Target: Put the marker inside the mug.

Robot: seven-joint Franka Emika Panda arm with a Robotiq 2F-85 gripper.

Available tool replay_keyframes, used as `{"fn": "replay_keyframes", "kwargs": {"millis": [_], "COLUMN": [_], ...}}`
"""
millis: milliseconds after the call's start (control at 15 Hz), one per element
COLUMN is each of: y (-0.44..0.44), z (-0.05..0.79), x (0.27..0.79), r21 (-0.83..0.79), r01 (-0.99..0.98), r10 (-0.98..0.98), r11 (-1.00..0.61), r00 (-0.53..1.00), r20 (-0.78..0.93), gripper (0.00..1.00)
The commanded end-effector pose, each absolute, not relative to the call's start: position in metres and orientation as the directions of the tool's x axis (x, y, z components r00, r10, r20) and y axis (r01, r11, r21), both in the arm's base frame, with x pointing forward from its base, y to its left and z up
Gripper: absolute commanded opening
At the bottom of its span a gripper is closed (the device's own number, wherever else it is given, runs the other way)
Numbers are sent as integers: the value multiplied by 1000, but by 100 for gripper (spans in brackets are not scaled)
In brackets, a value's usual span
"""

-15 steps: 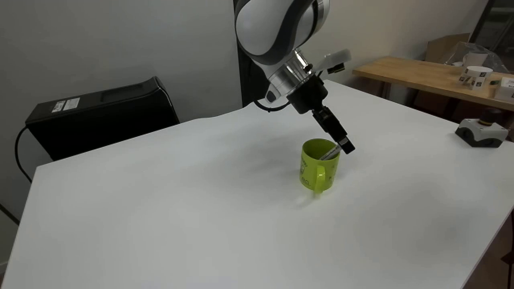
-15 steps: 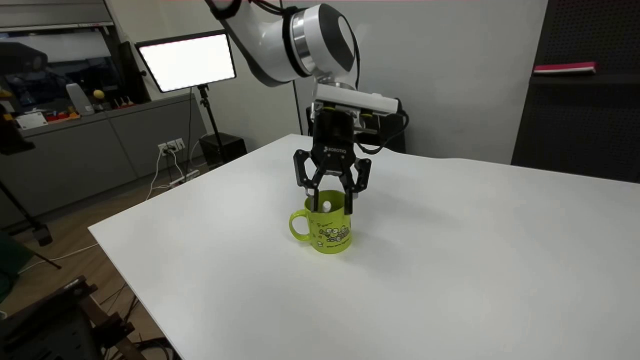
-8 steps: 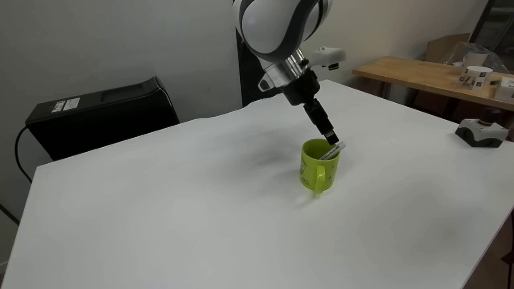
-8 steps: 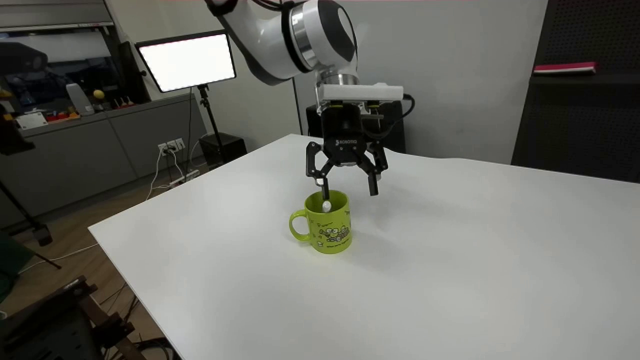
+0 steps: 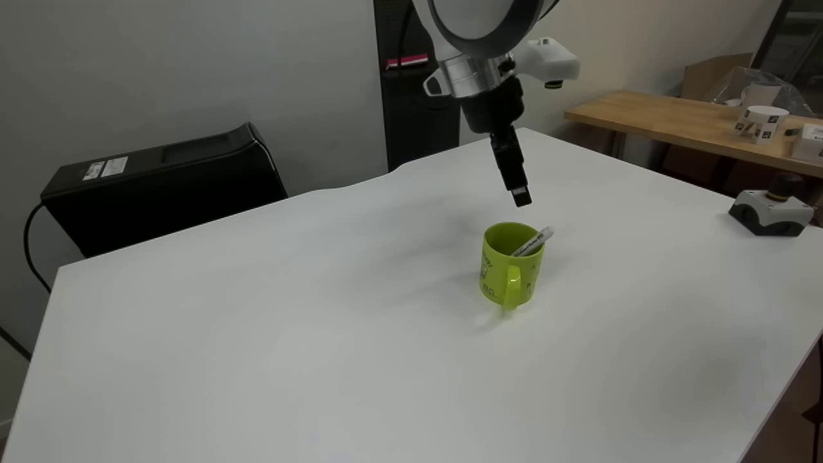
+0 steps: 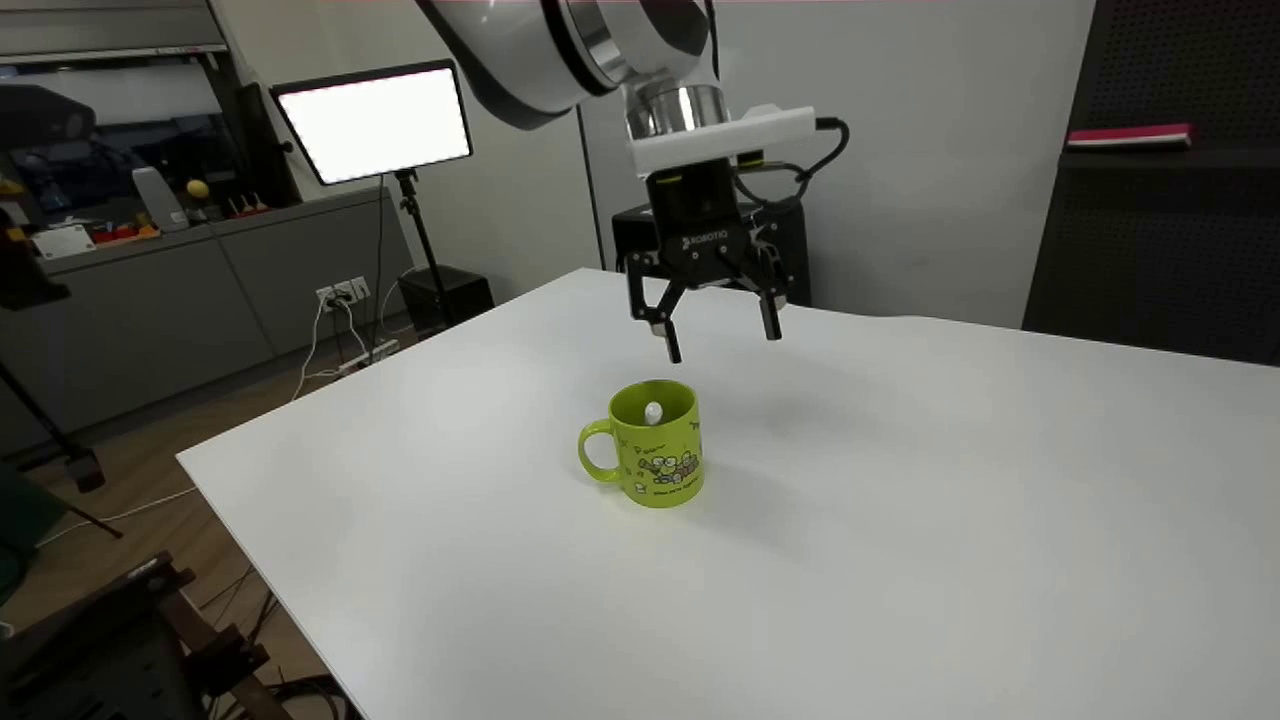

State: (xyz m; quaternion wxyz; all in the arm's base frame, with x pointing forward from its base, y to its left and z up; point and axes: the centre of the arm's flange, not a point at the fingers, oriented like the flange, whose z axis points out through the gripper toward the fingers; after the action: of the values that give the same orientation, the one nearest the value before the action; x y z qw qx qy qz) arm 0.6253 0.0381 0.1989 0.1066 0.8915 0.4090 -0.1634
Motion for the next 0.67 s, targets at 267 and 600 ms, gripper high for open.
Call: {"fn": "replay_keyframes", "kwargs": {"millis": [267,600], "y": [19,12], "z": [228,234], "x": [589,580], "r21": [22,-9], "r01": [489,317], "r10": [473,317], "r11": [-872,-948], "r00": [854,946], "r20": [-219,-72], "gripper": [100,100]}}
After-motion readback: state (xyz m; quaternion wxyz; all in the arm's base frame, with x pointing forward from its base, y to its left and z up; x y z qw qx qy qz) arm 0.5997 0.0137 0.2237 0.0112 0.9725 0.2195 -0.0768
